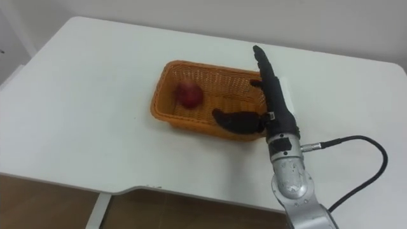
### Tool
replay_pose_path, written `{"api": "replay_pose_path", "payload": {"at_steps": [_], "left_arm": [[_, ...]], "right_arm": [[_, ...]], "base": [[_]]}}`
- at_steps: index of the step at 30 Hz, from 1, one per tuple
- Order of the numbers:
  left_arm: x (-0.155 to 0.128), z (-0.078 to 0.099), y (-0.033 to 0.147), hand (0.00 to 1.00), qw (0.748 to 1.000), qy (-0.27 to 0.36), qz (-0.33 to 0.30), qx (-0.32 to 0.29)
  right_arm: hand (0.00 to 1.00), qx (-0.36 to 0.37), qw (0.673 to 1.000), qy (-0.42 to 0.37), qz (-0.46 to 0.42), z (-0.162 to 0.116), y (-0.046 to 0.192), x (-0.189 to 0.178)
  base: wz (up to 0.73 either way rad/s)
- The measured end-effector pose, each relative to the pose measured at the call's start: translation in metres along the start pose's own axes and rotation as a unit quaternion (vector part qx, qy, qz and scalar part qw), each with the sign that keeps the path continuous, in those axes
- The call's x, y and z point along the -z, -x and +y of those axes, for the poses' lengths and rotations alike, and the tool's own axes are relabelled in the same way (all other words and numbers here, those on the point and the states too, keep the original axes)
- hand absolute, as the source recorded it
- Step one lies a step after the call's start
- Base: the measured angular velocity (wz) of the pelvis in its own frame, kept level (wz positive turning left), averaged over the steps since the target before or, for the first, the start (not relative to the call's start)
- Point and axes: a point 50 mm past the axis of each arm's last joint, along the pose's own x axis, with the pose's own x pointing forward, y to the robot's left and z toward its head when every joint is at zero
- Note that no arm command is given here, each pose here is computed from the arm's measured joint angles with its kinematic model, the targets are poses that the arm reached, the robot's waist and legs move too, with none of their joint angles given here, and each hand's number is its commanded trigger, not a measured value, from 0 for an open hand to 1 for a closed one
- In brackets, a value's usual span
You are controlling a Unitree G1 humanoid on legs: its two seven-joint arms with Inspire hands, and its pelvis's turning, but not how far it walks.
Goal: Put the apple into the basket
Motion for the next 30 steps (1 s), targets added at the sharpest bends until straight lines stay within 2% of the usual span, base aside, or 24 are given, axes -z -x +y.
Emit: {"api": "replay_pose_path", "payload": {"at_steps": [7, 10, 14, 17, 22, 25, 28, 30], "left_arm": [[0.008, -0.001, 0.001, 0.00, 1.000, 0.009, 0.014, 0.003], [0.017, 0.000, 0.001, 0.00, 0.999, 0.026, 0.034, 0.003], [0.027, 0.003, 0.003, 0.00, 0.998, 0.047, 0.047, -0.006], [0.034, 0.005, 0.005, 0.00, 0.996, 0.062, 0.056, -0.015], [0.043, 0.009, 0.008, 0.00, 0.994, 0.082, 0.065, -0.039], [0.048, 0.008, 0.009, 0.00, 0.993, 0.083, 0.072, -0.040], [0.049, 0.011, 0.010, 0.00, 0.991, 0.093, 0.077, -0.053], [0.051, 0.015, 0.010, 0.00, 0.989, 0.104, 0.083, -0.062]], "right_arm": [[0.00, 0.044, 0.999, 0.004, 0.005, -0.019, -0.002, 0.003], [0.00, 0.095, 0.995, -0.007, 0.009, -0.039, -0.004, 0.004], [0.00, 0.216, 0.976, -0.011, 0.010, -0.081, -0.001, 0.004], [0.00, 0.311, 0.950, -0.012, 0.009, -0.111, 0.006, 0.004], [0.00, 0.484, 0.875, -0.003, 0.007, -0.165, 0.031, 0.004], [0.00, 0.540, 0.841, -0.013, 0.021, -0.181, 0.045, 0.009], [0.00, 0.604, 0.794, -0.012, 0.067, -0.200, 0.064, 0.029], [0.00, 0.648, 0.752, -0.041, 0.118, -0.210, 0.082, 0.050]], "base": [[0.05], [0.02], [0.01], [-0.01], [-0.01], [-0.20], [-0.03], [-0.02]]}}
